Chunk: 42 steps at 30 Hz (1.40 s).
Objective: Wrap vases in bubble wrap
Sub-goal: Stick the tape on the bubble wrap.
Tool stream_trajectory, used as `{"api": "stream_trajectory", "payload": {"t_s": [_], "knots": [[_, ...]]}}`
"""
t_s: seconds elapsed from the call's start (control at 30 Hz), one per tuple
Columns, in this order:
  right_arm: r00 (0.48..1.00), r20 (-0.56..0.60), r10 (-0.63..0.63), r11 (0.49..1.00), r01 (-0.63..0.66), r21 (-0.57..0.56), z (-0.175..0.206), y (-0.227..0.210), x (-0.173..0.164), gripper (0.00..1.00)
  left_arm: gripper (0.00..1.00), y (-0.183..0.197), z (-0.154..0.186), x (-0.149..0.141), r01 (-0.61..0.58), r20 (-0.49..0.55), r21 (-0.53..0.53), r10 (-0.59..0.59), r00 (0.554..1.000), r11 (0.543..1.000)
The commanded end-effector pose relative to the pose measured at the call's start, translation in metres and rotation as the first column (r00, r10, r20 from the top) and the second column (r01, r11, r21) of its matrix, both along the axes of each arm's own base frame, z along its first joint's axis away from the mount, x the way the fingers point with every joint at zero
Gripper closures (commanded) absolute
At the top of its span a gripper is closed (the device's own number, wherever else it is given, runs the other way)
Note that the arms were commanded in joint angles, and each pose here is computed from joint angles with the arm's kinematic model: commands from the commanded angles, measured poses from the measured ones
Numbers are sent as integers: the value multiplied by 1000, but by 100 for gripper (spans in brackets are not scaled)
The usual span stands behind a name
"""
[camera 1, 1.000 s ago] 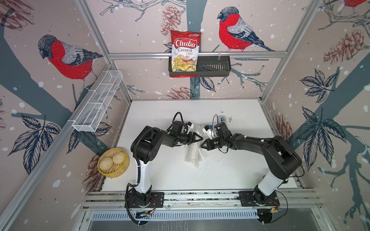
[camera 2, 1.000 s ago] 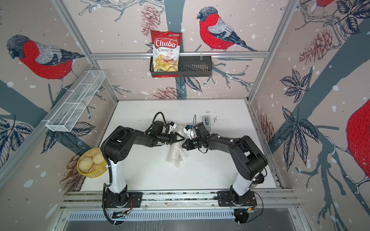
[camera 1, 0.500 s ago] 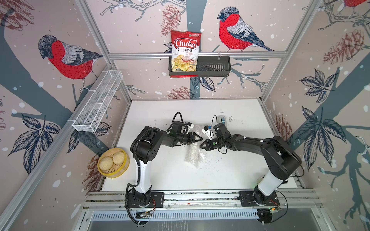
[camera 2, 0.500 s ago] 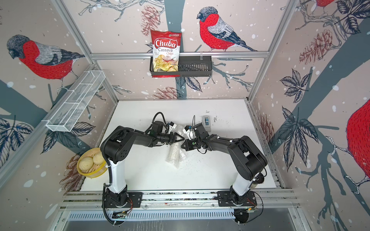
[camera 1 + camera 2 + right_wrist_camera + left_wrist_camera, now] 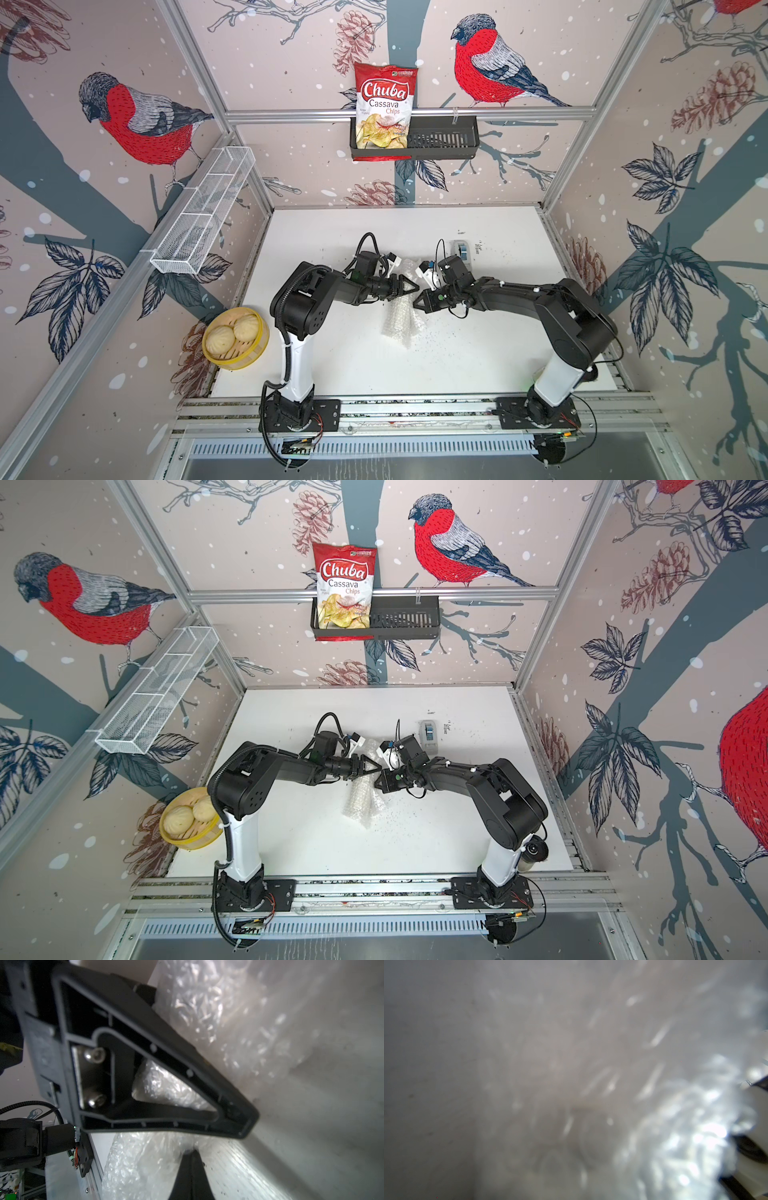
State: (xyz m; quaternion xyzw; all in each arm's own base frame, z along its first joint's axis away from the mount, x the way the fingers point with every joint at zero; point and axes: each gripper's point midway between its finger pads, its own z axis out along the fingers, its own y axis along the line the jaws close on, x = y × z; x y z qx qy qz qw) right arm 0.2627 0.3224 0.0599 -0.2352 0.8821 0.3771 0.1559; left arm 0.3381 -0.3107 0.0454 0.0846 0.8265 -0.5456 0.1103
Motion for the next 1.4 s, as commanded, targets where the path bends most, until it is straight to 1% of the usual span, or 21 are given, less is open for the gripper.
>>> {"api": "stream_trajectory", "payload": {"t_s": [0.0, 0.07, 0.13, 0.2, 0.3, 0.6, 0.8, 0.87, 1.0, 1.13, 1.2, 1.37], "knots": [[993, 95, -66, 997, 69, -24, 9, -14, 15, 97, 76, 3, -7, 4, -29, 24, 37, 28, 999, 999], [984, 140, -112, 993, 117, -33, 16, -23, 20, 97, 76, 6, -8, 5, -41, 23, 41, 40, 999, 998], [977, 170, -126, 992, 130, -8, 28, -23, 20, 97, 76, 6, -9, 5, -45, 19, 39, 44, 999, 998], [976, 187, -114, 993, 113, 15, 38, -15, 18, 98, 75, 6, -9, 5, -44, 19, 40, 43, 999, 998], [979, 192, -67, 998, 66, 12, 43, -2, 10, 97, 76, 7, -11, 6, -46, 16, 41, 45, 999, 998], [982, 188, 18, 999, -12, -34, 35, 23, -3, 98, 76, 6, -9, 5, -42, 21, 40, 41, 999, 998], [980, 195, 37, 998, -28, -50, 31, 29, -8, 98, 76, 7, -8, 6, -44, 25, 40, 43, 999, 998], [979, 202, 33, 998, -23, -50, 33, 29, -7, 98, 76, 7, -8, 5, -43, 22, 40, 42, 999, 998], [971, 237, 27, 999, -21, -28, 50, 29, -5, 97, 76, 7, -8, 5, -42, 23, 39, 42, 999, 998], [964, 266, 2, 1000, 0, -9, 64, 21, -2, 93, 76, 7, -8, 6, -42, 23, 38, 41, 999, 998], [965, 261, -13, 1000, 15, -5, 64, 12, 0, 93, 76, 7, -8, 5, -42, 22, 39, 41, 999, 998], [975, 219, -32, 999, 37, -17, 46, -9, 0, 93, 76, 7, -8, 5, -41, 23, 38, 40, 999, 998]]}}
